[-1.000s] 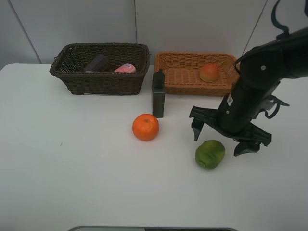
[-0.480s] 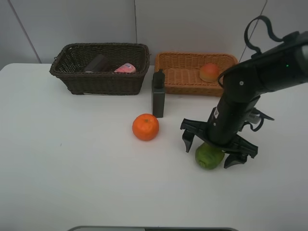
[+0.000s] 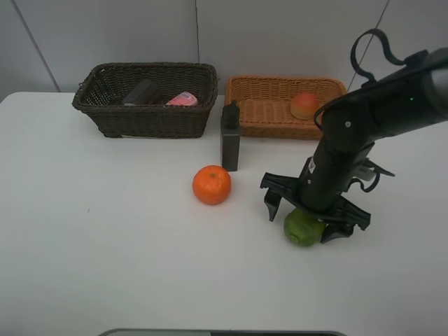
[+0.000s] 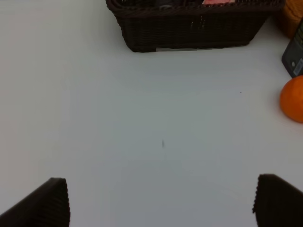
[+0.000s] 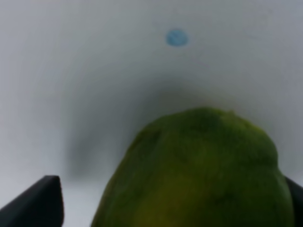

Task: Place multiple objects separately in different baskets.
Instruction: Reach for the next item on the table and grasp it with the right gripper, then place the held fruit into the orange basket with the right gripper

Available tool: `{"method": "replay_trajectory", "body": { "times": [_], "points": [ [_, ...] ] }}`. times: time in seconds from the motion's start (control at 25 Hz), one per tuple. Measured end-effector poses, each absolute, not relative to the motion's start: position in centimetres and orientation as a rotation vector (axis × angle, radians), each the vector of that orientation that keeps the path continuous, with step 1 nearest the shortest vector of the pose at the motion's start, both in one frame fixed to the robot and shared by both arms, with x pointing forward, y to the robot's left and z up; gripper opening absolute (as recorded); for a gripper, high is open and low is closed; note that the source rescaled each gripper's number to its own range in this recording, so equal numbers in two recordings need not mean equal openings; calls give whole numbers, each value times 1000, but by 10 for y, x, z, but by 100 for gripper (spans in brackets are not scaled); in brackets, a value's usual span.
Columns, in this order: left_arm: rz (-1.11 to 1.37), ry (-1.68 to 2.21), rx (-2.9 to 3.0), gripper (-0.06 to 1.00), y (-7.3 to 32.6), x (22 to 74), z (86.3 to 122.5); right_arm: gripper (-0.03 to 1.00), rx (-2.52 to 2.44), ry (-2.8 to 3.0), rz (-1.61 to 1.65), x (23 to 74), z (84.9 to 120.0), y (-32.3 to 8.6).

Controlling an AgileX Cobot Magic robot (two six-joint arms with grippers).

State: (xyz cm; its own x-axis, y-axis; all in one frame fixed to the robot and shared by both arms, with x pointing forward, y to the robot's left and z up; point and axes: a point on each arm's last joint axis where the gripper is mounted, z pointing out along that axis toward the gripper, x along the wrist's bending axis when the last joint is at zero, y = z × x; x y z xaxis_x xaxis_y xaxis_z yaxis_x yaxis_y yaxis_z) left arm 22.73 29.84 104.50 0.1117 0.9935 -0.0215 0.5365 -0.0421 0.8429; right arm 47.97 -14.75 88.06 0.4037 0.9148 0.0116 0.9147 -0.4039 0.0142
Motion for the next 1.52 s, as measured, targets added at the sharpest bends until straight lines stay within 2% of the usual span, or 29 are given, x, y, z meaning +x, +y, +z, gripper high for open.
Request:
{"method": "replay_trajectory", "body": {
  "times": [0.08, 0.2, 0.24, 1.32, 1.52],
  "points": [
    [806, 1513, 1673, 97, 298, 227, 1045, 72, 2625, 1717, -6, 479, 875, -147],
    [806, 1513, 1673, 97, 298, 227, 1045, 50, 2620, 1725, -33, 477, 873, -146],
    [806, 1513, 1673, 97, 298, 227, 1045, 48, 2619, 1726, -34, 477, 873, -146],
    [806, 1513, 1673, 97, 298, 227, 1045, 48, 2617, 1729, -56, 475, 873, -146],
    [806, 1513, 1673, 97, 298, 227, 1045, 48, 2511, 1884, -107, 476, 878, -145]
  ]
}}
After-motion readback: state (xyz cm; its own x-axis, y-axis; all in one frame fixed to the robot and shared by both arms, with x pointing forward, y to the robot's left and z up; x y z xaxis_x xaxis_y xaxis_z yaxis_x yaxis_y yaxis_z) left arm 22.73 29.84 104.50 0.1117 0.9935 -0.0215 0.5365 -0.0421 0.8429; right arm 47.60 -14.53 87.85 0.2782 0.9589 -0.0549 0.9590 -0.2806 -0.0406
